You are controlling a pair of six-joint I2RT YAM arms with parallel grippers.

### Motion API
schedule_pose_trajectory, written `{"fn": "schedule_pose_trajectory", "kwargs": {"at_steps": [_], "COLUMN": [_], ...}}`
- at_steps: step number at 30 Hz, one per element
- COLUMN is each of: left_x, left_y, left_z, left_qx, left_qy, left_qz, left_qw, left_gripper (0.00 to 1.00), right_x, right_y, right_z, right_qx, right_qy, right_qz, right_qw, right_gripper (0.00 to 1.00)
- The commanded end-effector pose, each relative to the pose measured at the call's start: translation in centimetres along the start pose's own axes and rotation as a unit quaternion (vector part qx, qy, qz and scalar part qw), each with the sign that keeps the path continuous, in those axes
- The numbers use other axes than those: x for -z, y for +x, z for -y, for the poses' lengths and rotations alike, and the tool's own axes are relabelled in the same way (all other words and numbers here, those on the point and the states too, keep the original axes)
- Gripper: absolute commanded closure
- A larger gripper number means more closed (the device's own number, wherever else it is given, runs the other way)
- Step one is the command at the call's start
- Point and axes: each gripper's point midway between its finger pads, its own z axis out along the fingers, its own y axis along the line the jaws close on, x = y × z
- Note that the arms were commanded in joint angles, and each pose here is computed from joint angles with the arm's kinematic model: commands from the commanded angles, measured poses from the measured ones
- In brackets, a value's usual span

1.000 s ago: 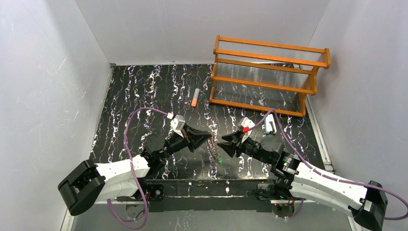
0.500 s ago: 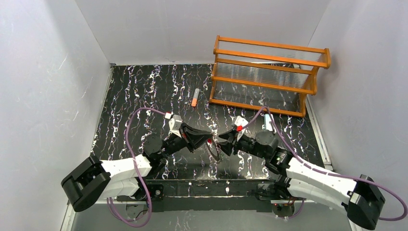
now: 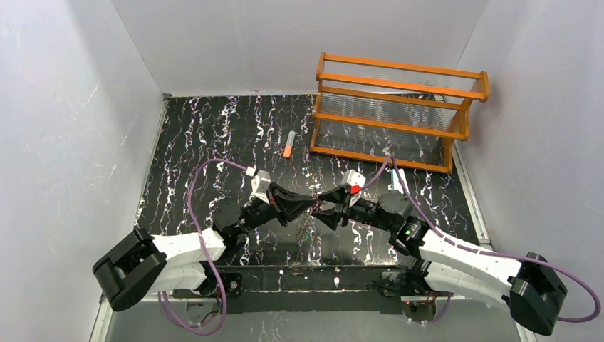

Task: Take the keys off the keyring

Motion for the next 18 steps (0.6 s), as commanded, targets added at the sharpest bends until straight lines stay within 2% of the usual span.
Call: {"fn": "schedule_pose_trajectory", "kwargs": {"at_steps": [1,4,14,18], "left_x": [-0.9,-1.0,-1.4,-0.7], "left_y": [-2.9,-2.9,-1.7,-2.9], "left_z": [1.8,2.3,3.6,2.3], "left_qx": [-0.014,-0.007,0.008,-0.011], "left_qy": [0.040,0.052,0.081,0.040], "left_qz": [0.045,0.045,0.034,0.058], "left_qw": [0.998,0.998,0.996,0.997], "left_gripper": [1.00,1.00,1.00,1.00], "right_x": [-0.8,-1.0,-2.3,-1.9], "right_y": [-4.9,-5.1,-6.3,-5.2], "right_z": [-0.5,-0.4,-1.2,-0.9], "right_qx": [0.027,0.030,0.049,0.046], "right_qy": [-0.016,-0.018,-0.054,-0.053], "right_qz": [0.069,0.072,0.085,0.067], "right_qw": [0.997,0.997,0.994,0.995], "right_gripper": [0.42,0.50,0.45,0.43]}}
